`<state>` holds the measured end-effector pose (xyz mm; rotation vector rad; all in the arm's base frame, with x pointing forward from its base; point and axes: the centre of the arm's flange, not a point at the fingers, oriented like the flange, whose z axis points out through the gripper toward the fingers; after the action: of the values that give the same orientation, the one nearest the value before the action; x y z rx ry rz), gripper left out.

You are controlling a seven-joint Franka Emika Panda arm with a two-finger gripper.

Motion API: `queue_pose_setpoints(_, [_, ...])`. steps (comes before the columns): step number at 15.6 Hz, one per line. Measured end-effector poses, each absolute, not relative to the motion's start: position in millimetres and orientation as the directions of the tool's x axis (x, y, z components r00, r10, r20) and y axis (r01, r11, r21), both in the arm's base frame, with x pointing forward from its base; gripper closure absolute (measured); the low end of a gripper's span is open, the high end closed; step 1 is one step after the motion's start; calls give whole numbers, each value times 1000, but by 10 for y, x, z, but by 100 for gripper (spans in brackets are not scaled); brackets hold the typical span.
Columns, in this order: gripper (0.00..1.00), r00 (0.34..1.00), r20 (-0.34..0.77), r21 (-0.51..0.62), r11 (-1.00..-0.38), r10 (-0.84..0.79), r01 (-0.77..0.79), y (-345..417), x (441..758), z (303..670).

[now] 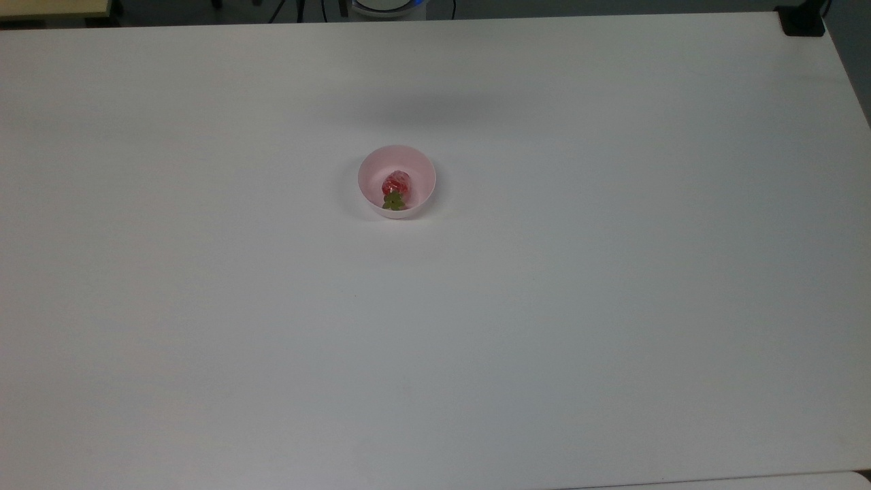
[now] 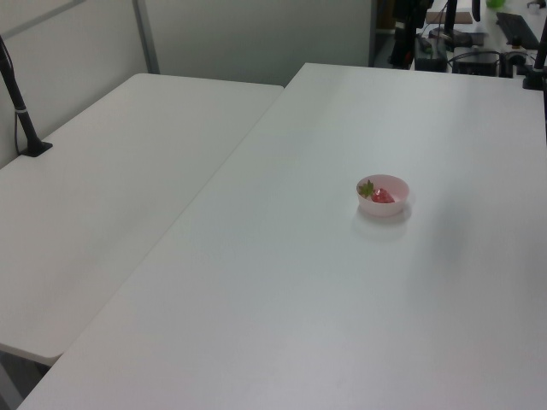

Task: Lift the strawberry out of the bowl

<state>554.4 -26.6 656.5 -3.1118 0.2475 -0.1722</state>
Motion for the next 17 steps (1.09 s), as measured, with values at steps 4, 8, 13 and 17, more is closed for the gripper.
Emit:
queue_pose_setpoints(4, [0, 981, 109, -24, -987, -158, -157, -267, 5543, 6567])
queue_pose_setpoints(8, [0, 982, 109, -24, -988, -157, -155, -258, 5543, 6567])
queue_pose_setpoints(13, [0, 982, 109, -24, -988, -157, -155, -257, 5543, 6566])
queue_pose_setpoints(17, [0, 984, 109, -22, -990, -144, -143, -264, 5543, 6565])
